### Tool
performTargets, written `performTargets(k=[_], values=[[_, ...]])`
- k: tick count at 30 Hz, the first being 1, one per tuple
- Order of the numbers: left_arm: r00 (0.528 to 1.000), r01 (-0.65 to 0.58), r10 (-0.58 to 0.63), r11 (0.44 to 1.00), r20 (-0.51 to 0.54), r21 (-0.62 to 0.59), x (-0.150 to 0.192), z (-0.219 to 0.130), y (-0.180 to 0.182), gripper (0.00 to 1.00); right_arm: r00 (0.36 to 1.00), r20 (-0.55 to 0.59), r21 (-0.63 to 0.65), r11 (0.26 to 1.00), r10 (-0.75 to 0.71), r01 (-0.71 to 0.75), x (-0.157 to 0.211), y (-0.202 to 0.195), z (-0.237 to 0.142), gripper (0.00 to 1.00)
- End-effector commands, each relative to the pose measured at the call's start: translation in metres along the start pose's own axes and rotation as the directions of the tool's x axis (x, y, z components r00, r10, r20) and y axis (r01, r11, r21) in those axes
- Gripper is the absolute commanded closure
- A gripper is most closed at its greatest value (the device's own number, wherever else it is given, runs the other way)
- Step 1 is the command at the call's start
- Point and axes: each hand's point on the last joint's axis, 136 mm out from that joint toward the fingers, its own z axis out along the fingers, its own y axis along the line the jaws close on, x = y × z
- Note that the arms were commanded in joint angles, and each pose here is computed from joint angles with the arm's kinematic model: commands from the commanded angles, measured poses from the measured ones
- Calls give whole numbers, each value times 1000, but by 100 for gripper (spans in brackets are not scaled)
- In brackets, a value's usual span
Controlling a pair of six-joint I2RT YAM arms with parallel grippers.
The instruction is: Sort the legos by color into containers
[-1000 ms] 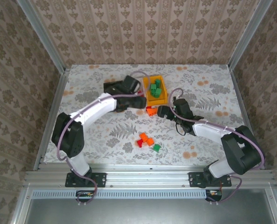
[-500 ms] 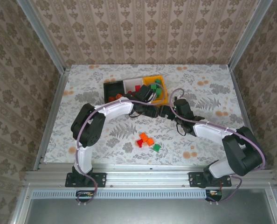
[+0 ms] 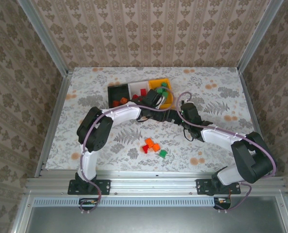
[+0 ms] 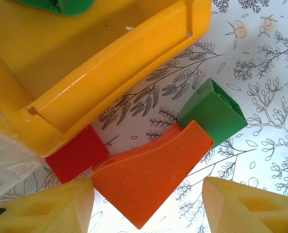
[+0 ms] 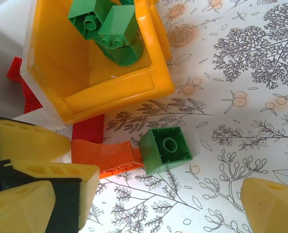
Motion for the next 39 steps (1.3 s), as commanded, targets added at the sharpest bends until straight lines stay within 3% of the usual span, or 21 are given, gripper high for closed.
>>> performTargets(k=[1, 8, 25, 27, 31, 35, 39], values=[[999, -36, 36, 998, -1, 47, 2, 8, -15, 40, 1000, 7, 25, 1000, -6, 5, 1, -5, -2, 0], [999, -25, 29, 992, -24, 127, 11, 8, -38, 47, 1000, 10, 31, 999, -7, 7, 0, -6, -3, 0], [999, -34, 45, 942, -25, 335, 39, -32, -106, 49, 998, 64, 92, 996, 13, -18, -13, -22, -16, 0], [998, -58, 63, 953, -10, 296, 37, -36, -99, 47, 997, 71, 115, 993, 20, -28, -14, -27, -17, 0], [989, -145, 144, 984, 12, 108, 26, -38, -70, 35, 994, 89, 168, 983, 61, -76, -16, -43, -21, 0], [959, -284, 284, 958, 3, 49, 19, -26, -63, 26, 984, 122, 211, 965, 129, -153, -20, -65, -28, 1], [930, -366, 366, 930, -7, 30, 17, -11, -57, 27, 962, 159, 230, 940, 220, -253, -22, -89, -36, 0]])
